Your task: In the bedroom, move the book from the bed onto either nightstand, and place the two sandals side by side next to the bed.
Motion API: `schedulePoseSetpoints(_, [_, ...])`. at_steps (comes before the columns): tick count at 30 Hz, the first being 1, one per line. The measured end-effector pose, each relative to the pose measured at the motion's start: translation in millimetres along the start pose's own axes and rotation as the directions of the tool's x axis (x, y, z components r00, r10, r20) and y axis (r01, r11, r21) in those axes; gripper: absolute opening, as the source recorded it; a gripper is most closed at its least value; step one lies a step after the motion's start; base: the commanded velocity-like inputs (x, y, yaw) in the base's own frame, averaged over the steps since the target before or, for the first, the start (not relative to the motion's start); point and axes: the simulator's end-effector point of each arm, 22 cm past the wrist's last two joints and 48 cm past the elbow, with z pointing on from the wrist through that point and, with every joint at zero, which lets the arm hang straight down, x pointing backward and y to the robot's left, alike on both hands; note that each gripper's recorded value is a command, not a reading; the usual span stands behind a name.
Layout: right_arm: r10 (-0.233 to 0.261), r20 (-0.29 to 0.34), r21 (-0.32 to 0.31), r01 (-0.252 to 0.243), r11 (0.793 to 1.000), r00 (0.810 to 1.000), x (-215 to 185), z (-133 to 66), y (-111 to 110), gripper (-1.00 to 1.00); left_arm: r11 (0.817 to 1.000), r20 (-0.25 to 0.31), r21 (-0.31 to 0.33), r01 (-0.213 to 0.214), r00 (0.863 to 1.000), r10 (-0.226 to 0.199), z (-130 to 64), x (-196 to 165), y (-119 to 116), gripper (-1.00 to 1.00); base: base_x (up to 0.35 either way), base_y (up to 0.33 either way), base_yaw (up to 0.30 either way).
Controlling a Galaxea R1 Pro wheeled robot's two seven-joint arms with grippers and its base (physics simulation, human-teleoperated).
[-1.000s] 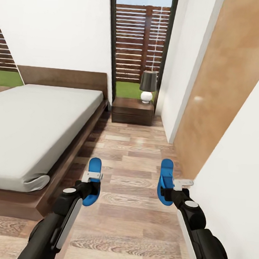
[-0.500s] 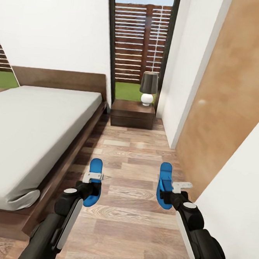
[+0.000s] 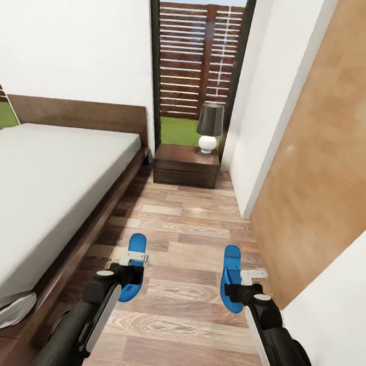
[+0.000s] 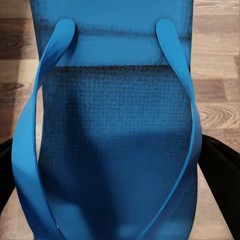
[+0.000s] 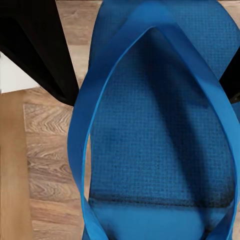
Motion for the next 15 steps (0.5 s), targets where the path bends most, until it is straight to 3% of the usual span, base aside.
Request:
schedulePoseSetpoints(7, [-0.006, -0.025, -0.001, 0.006, 1.0, 1.0, 11.3, 4.4, 0.9, -1.0, 1.0, 0.004, -0.001, 0.0, 1.0, 0.0, -0.7, -1.4, 0.4, -1.0, 0.339, -0.086, 0.0])
schedulePoseSetpoints(15, [-0.008, -0.022, 0.0, 0.008, 1.0, 1.0, 9.9, 4.2, 0.1, -1.0, 1.0, 0.006, -0.002, 0.0, 1.0, 0.0, -0.9, -2.1, 0.5, -1.0, 0.313, -0.17, 0.0])
